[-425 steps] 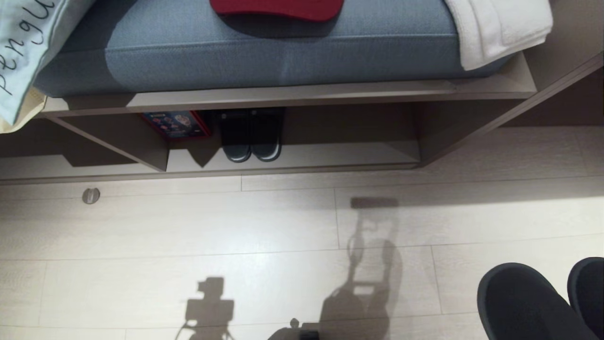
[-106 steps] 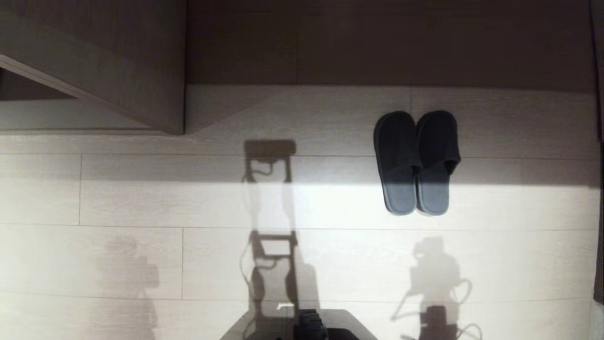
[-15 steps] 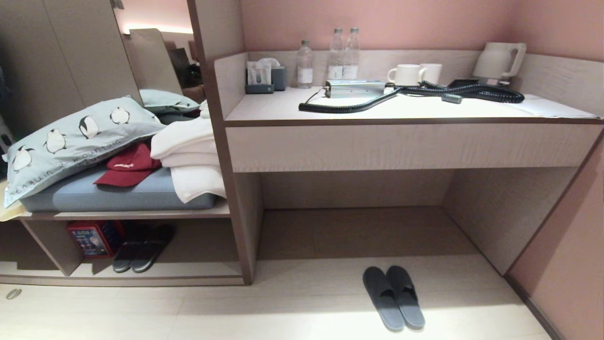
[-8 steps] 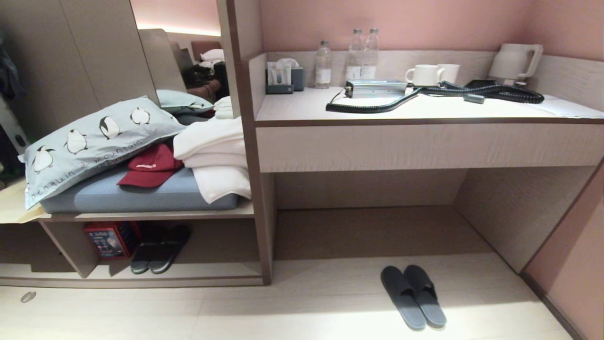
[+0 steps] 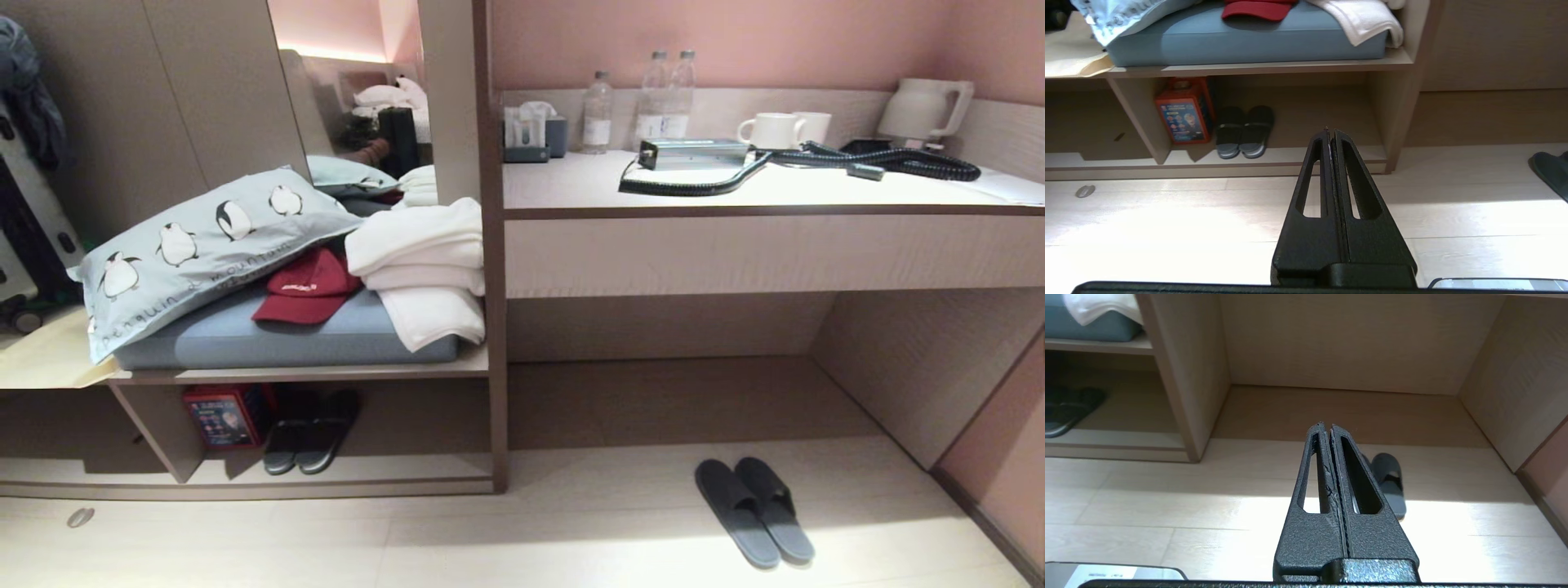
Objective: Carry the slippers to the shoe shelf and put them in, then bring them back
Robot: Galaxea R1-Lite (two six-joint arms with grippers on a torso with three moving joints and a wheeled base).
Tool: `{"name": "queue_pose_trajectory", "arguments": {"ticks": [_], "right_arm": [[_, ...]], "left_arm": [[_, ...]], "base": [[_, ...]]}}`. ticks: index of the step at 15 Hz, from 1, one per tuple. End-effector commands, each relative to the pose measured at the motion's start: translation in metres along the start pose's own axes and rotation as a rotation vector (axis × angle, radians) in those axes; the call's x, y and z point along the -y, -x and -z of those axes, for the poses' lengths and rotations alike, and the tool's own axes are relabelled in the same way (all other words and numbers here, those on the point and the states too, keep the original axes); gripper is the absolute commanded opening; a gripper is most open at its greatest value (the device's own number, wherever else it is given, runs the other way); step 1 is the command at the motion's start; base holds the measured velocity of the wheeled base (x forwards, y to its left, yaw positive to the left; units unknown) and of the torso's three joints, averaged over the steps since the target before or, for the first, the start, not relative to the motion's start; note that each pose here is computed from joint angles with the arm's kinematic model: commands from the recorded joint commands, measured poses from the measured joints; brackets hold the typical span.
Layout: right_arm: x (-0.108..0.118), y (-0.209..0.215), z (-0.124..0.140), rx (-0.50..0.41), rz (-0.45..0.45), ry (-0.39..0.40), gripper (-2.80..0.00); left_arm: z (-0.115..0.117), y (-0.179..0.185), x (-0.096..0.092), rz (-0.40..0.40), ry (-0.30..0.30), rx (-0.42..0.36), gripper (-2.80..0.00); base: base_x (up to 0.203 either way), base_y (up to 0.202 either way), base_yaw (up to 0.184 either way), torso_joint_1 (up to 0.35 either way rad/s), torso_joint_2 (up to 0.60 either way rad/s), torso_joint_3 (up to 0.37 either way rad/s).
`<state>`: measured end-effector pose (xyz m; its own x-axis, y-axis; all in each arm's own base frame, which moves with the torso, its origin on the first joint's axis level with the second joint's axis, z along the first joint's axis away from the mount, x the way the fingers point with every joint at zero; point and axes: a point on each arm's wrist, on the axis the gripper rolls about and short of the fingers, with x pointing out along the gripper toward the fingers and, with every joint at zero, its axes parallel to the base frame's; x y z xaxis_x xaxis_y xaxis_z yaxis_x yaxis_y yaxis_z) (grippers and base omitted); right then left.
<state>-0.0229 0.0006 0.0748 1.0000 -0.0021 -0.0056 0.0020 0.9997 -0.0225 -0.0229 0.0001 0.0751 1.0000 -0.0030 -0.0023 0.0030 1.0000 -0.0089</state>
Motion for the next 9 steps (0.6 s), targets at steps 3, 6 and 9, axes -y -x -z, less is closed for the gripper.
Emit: {"name": "queue_pose_trajectory", "arguments": {"ticks": [3, 6, 9], "right_arm": [[0.0, -0.0001, 0.0005, -0.002, -0.001, 0.0, -2.8], [0.0, -0.0001, 0.0005, -0.002, -0.001, 0.0, -2.8], [0.0, -0.0001, 0.0006, -0.002, -0.001, 0.001, -2.8]], "left_arm": [[0.0004, -0.0002, 0.0, 0.0, 0.0, -0.002, -2.8], [0.0002, -0.0002, 0.0, 0.0, -0.001, -0.001, -2.8], [0.0002, -0.0002, 0.0, 0.0, 0.001, -0.001, -2.8]], "base": [[0.0, 0.195, -0.003, 0.005, 0.0, 0.0], [0.0, 0.083, -0.002, -0.001, 0.0, 0.002], [-0.047, 0.007, -0.001, 0.006, 0.0, 0.001]]}}
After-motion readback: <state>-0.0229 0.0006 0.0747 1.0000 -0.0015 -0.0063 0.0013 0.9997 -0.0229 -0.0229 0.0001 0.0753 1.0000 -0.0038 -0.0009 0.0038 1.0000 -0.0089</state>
